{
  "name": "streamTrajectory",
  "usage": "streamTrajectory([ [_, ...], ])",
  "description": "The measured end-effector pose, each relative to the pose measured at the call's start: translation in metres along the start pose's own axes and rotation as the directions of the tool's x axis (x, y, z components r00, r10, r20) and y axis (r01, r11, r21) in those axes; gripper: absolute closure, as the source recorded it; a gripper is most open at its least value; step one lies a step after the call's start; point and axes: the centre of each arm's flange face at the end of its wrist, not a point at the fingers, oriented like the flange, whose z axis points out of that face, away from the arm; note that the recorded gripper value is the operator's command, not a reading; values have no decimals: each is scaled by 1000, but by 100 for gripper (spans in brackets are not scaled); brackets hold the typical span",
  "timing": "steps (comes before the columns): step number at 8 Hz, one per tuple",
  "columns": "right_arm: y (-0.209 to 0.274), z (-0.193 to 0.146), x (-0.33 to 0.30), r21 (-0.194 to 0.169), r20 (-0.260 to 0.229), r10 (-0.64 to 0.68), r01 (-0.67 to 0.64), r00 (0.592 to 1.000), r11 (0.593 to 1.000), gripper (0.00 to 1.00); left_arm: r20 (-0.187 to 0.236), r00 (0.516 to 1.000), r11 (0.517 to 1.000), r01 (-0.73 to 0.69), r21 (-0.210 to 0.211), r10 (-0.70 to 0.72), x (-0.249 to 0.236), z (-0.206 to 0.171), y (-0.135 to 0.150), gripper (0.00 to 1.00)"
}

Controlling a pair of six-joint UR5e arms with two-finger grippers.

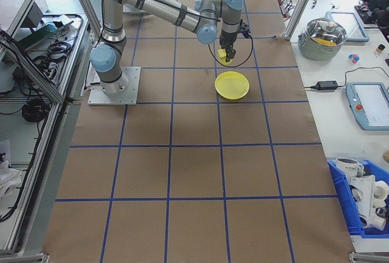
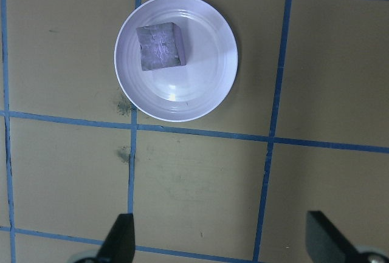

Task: Sort blocks by color into plates

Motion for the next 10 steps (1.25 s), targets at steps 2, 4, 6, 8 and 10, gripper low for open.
streamTrajectory([
  [2,-1,21,48,0,-19,37,-37,999,999,100,0,1000,1000,0,1,0,0,0,0,0],
  [4,-5,45,76,0,-32,58,-58,998,998,92,0,1000,1000,1,8,-1,0,-1,-1,0],
  [6,-8,62,85,-2,-22,66,-66,998,998,10,0,1000,1000,1,11,-1,0,-1,-1,0],
  [8,-13,64,89,25,-31,69,-68,997,997,0,0,1000,1000,1,12,-1,0,-1,-1,0],
  [10,-14,57,90,38,-44,71,-69,997,997,0,1,1000,1000,1,12,-1,0,-2,-1,0],
])
